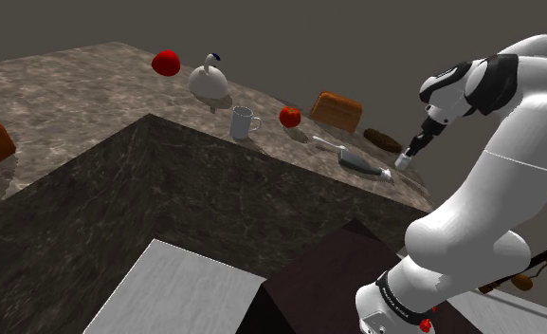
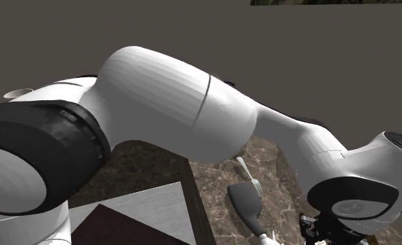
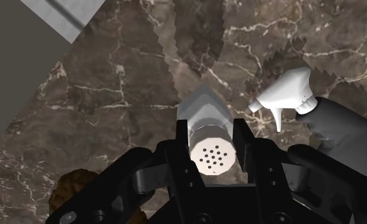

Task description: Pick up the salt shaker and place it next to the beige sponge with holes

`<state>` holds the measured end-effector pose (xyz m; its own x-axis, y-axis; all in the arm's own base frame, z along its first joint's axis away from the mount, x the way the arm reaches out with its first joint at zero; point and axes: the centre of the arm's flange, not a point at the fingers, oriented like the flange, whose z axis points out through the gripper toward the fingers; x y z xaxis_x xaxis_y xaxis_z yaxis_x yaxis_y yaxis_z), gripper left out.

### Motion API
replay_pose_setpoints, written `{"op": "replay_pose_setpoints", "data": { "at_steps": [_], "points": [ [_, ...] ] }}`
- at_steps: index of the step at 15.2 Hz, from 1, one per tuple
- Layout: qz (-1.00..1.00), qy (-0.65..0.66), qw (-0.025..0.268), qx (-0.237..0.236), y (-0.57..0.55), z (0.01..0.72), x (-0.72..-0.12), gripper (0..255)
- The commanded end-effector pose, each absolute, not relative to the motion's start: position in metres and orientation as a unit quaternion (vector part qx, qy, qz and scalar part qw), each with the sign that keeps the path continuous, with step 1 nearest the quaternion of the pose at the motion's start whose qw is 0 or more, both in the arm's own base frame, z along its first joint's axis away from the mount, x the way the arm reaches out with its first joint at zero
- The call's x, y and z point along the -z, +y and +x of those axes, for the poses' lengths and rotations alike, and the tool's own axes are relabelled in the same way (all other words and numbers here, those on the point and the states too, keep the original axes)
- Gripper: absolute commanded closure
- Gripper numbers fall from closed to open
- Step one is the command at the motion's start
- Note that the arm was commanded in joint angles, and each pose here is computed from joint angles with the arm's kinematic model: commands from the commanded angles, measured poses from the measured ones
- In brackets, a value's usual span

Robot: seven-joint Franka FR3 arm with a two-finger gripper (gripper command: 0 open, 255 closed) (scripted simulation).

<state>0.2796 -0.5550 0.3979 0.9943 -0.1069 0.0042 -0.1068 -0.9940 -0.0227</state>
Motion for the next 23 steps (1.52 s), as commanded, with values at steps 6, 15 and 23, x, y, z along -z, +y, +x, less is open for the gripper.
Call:
{"op": "replay_pose_setpoints", "data": {
  "at_steps": [6, 15, 23],
  "points": [
    [-0.999, 0.053, 0.011, 0.003, -0.555, 0.280, -0.380, 255],
    [-0.999, 0.053, 0.011, 0.003, -0.555, 0.280, -0.380, 0],
    [-0.999, 0.053, 0.011, 0.003, -0.556, 0.280, -0.430, 0]
  ]
}}
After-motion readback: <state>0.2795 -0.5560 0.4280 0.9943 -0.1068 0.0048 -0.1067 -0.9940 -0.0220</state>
